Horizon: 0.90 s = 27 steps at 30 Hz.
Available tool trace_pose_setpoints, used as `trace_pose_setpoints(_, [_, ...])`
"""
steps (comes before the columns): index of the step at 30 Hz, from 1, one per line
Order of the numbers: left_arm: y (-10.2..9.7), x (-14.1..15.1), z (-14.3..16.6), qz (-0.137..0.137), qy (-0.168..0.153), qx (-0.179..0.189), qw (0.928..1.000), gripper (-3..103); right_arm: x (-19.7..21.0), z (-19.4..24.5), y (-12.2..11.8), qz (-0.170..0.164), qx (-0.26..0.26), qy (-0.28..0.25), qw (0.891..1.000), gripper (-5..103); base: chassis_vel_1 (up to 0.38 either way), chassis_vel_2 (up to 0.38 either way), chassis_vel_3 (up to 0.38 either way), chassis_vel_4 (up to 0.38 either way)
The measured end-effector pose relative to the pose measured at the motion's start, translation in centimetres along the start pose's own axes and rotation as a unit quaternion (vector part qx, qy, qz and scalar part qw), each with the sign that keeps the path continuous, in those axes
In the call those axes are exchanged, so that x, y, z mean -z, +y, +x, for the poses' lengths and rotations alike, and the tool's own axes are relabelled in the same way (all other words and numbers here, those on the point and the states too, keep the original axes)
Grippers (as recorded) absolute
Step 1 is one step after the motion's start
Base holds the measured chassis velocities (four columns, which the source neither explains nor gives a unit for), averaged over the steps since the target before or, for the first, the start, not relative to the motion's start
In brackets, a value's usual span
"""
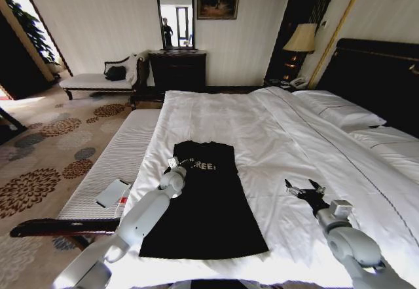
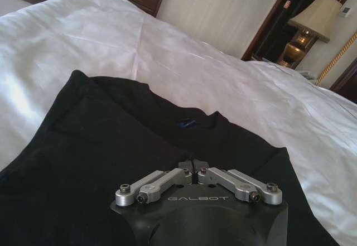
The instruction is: Fold the clothes on the bed.
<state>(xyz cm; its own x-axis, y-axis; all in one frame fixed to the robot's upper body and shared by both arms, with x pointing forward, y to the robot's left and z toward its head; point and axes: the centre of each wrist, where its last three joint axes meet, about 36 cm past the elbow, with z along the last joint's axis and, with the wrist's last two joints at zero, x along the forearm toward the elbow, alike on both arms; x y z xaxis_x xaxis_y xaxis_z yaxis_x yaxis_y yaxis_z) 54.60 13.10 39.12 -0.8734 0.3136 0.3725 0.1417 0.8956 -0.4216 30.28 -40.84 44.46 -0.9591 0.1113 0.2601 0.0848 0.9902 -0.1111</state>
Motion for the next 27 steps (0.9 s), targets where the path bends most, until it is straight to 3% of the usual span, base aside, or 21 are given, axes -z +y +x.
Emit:
trace_pose_setpoints(6, [0.6,-0.9,0.7,-0.018,0.012,0.004,0.9998,-3,0.1,0.0,0.0,0.001,0.001,0.0,1.0,100,0.0,0.0,0.0,0.0])
trace_pose_setpoints(11, [1.0,-0.3,1.3,-0.02,0.013,0.011,0.9997,17,0.1,-0.2,0.3,-0.001,0.007,-0.002,1.0,100,0.0,0.0,0.0,0.0])
trace_pose_setpoints(13, [1.0,-0.1,1.5,-0.021,0.011,0.011,0.9997,17,0.1,-0.3,0.3,-0.001,0.008,-0.002,1.0,100,0.0,0.0,0.0,0.0])
trace_pose_setpoints(16, [1.6,0.5,2.8,-0.051,-0.004,0.015,0.9986,33,0.5,-0.7,0.3,0.003,0.016,-0.004,1.0,100,0.0,0.0,0.0,0.0])
trace_pose_setpoints(19, [2.0,0.4,3.5,-0.073,-0.01,0.017,0.9971,39,0.7,-0.8,0.2,0.006,0.022,-0.003,1.0,100,0.0,0.0,0.0,0.0])
trace_pose_setpoints(20, [2.3,0.3,4.6,-0.087,-0.012,0.013,0.996,49,0.9,-0.9,0.3,0.01,0.028,-0.004,1.0,100,0.0,0.0,0.0,0.0])
trace_pose_setpoints(23, [2.6,0.4,5.8,-0.086,-0.014,0.01,0.9962,55,1.4,-1.3,0.3,0.012,0.033,-0.007,0.999,100,0.0,0.0,0.0,0.0])
trace_pose_setpoints(27, [4.6,3.2,7.8,-0.064,-0.033,0.024,0.9971,77,2.4,-2.4,0.3,0.022,0.054,-0.009,0.998,100,0.0,0.0,0.0,0.0])
